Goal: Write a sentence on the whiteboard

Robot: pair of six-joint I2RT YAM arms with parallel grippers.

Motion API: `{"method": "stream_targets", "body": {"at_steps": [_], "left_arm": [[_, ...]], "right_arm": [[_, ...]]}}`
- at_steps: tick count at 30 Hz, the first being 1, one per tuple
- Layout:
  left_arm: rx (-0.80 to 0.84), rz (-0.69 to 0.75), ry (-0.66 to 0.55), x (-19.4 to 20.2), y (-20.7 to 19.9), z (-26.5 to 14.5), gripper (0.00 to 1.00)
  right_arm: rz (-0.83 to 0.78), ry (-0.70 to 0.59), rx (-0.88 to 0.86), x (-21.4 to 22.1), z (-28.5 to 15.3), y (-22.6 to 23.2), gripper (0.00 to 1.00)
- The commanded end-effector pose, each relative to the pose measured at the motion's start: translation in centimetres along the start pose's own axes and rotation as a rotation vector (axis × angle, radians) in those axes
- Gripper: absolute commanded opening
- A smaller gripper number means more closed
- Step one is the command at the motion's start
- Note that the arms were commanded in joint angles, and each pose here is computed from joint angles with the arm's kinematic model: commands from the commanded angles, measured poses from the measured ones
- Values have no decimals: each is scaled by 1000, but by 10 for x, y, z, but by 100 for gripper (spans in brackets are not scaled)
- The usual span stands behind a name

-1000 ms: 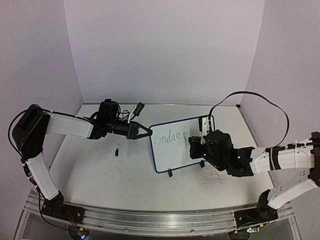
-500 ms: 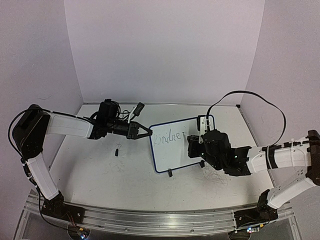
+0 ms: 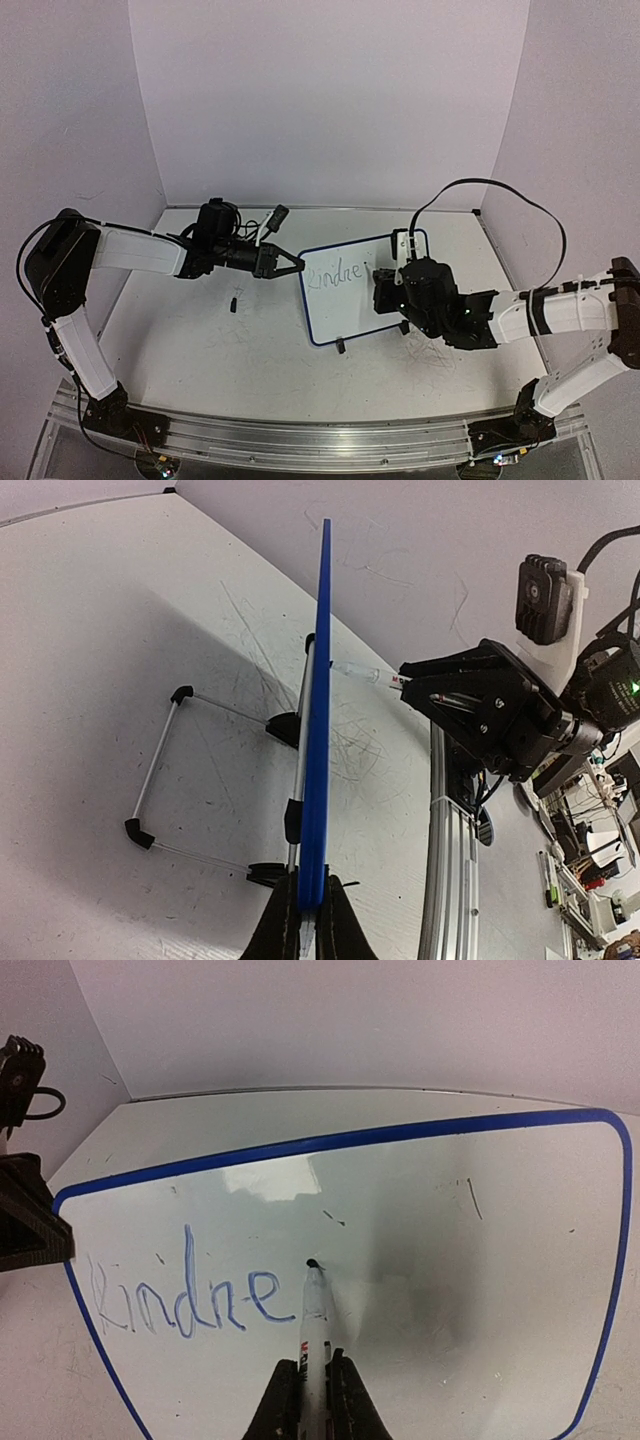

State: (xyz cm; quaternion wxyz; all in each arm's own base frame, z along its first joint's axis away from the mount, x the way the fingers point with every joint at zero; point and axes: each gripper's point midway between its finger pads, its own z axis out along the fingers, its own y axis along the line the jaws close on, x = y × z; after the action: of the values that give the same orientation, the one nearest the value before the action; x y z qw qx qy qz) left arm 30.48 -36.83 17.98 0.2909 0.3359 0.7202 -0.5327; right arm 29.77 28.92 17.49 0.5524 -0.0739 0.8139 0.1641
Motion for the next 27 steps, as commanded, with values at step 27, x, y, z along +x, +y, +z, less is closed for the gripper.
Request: {"method": "stream_targets", "body": {"at_steps": [27], "left_arm": [[38,27,-9,-9,-12,-3,0]], "right_arm": [[6,50,10,18,-3,-6,0]]}}
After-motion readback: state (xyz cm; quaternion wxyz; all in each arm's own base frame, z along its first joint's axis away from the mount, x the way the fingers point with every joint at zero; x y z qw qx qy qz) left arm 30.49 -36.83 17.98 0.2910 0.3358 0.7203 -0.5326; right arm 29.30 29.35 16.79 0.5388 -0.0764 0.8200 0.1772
